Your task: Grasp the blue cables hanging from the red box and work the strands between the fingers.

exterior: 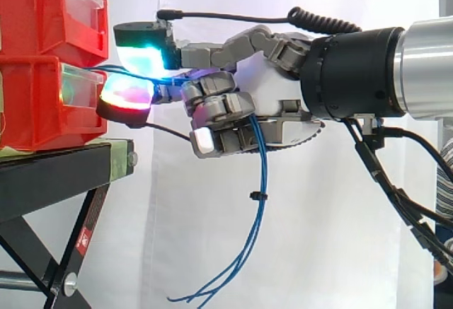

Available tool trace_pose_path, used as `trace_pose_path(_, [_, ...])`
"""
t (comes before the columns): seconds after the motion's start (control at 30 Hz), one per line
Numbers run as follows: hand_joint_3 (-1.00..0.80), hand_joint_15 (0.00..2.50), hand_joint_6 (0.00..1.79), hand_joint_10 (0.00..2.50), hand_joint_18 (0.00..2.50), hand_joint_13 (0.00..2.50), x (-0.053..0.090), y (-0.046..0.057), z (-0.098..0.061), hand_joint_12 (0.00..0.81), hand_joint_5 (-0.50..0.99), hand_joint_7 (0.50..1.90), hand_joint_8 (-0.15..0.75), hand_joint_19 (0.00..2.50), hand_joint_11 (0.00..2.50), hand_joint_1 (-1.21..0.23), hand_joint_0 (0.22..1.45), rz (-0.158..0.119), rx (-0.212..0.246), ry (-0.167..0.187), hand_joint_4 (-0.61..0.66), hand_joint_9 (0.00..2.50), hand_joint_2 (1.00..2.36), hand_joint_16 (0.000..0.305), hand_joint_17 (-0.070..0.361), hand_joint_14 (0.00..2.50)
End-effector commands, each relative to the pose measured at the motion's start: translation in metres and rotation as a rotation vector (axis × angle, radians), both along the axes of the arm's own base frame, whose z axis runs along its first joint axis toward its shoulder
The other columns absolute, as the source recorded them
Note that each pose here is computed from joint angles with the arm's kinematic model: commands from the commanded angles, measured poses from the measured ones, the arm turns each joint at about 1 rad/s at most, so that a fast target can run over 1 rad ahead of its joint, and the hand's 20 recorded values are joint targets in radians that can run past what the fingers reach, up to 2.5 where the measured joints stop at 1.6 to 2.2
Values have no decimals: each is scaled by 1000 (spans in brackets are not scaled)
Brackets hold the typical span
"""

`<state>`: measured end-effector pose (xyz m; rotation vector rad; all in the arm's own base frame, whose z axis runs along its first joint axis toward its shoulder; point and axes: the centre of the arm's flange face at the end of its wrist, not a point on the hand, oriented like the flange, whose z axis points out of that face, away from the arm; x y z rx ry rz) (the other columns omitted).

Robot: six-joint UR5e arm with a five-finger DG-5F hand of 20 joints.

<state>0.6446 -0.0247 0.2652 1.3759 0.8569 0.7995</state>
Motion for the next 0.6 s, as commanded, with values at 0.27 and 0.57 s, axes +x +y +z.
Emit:
trace_pose_path(0.27, [-514, 1723, 11, 2500, 1410, 1098, 0, 0, 0, 525, 401, 1422, 500, 833, 2500, -621, 888, 0, -6, 5, 255, 767, 1018, 56, 125, 2500])
trace_pose_path(0.57, [-514, 1733, 18, 2500, 1409, 1090, 0, 0, 0, 524, 397, 1417, 494, 820, 2500, -622, 889, -1, -6, 7, 254, 748, 1018, 56, 126, 2500])
